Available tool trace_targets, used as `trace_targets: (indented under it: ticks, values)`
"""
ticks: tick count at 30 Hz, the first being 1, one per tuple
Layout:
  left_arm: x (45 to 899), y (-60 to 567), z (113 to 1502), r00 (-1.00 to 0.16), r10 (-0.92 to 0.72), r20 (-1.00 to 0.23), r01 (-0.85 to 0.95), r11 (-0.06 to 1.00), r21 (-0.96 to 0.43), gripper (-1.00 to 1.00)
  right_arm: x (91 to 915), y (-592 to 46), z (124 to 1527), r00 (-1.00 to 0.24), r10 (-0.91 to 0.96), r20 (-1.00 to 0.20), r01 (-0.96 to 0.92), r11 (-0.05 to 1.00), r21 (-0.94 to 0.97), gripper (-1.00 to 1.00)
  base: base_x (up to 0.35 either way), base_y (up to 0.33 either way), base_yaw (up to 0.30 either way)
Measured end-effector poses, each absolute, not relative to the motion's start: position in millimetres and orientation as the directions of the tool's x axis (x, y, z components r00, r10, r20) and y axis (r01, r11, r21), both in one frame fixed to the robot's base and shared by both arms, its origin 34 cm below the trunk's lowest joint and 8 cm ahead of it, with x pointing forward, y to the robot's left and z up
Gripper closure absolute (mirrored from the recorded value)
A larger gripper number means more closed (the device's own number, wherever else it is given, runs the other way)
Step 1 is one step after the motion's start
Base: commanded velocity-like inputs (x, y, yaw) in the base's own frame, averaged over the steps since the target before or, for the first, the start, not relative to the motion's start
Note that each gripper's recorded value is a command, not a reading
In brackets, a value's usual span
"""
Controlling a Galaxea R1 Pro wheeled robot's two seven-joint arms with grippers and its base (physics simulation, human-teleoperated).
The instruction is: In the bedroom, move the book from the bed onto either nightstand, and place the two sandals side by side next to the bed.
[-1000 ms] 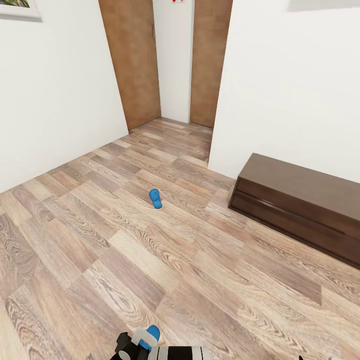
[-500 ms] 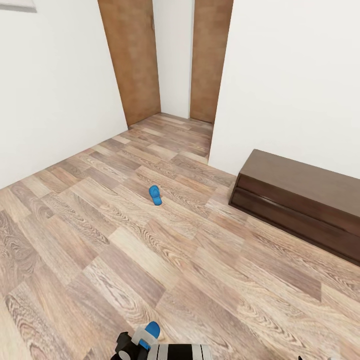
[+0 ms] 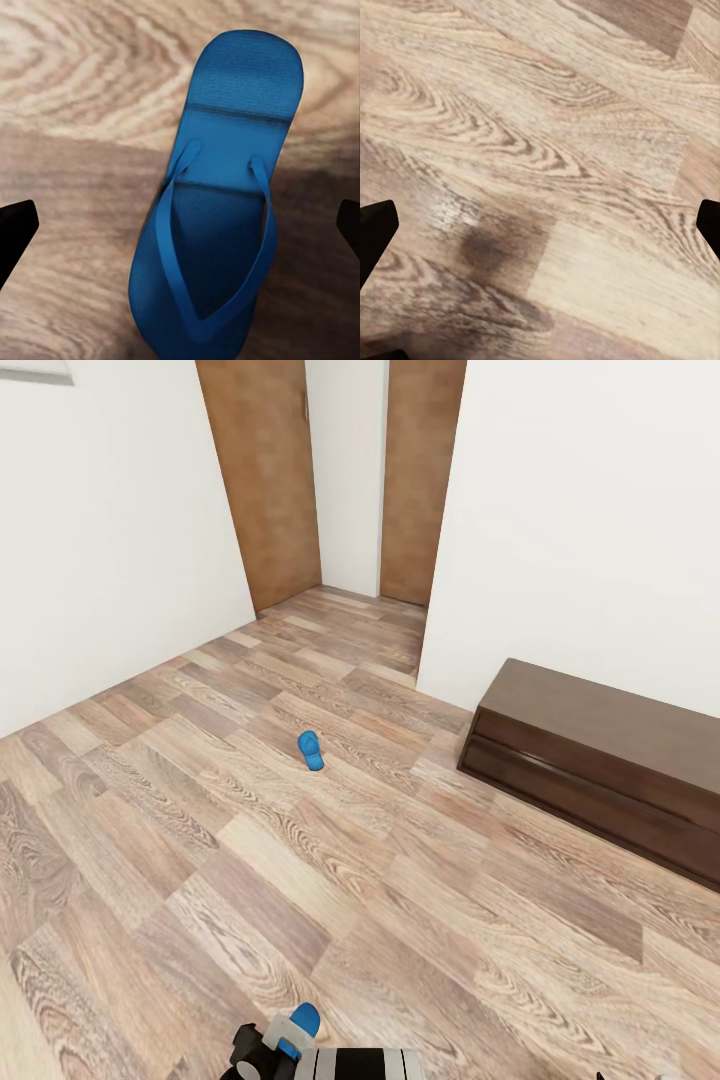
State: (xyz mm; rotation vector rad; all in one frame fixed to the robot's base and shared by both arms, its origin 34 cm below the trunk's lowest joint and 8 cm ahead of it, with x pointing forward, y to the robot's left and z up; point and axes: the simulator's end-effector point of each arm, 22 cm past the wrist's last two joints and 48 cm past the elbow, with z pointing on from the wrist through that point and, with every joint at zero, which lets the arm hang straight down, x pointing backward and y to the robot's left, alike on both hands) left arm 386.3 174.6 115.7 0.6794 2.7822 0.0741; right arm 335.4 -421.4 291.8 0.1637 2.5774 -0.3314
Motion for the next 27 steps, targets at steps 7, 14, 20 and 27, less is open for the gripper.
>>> trace_targets:
  ticks: [7, 14, 20, 27]
  values:
    - [384.8, 175.0, 114.4, -0.853, 0.459, -0.25, 0.445, 0.888, 0.113, -1.0, 334.6, -421.2, 290.7, -0.854, 0.05, -0.518, 0.18, 0.963, -0.202, -1.0, 0.0, 0.0, 0.0]
    - [380.2, 174.9, 110.4, -0.855, 0.459, -0.24, 0.447, 0.888, 0.107, -1.0, 332.1, -421.1, 287.2, -0.86, 0.05, -0.508, 0.177, 0.963, -0.204, -1.0, 0.0, 0.0, 0.0]
    - [380.0, 174.9, 110.3, -0.855, 0.459, -0.24, 0.447, 0.888, 0.105, -1.0, 332.1, -420.8, 287.2, -0.86, 0.05, -0.508, 0.177, 0.963, -0.204, -1.0, 0.0, 0.0, 0.0]
    - [380.6, 174.9, 110.4, -0.855, 0.459, -0.241, 0.448, 0.888, 0.104, -1.0, 332.0, -420.7, 287.1, -0.86, 0.05, -0.508, 0.176, 0.963, -0.204, -1.0, 0.0, 0.0, 0.0]
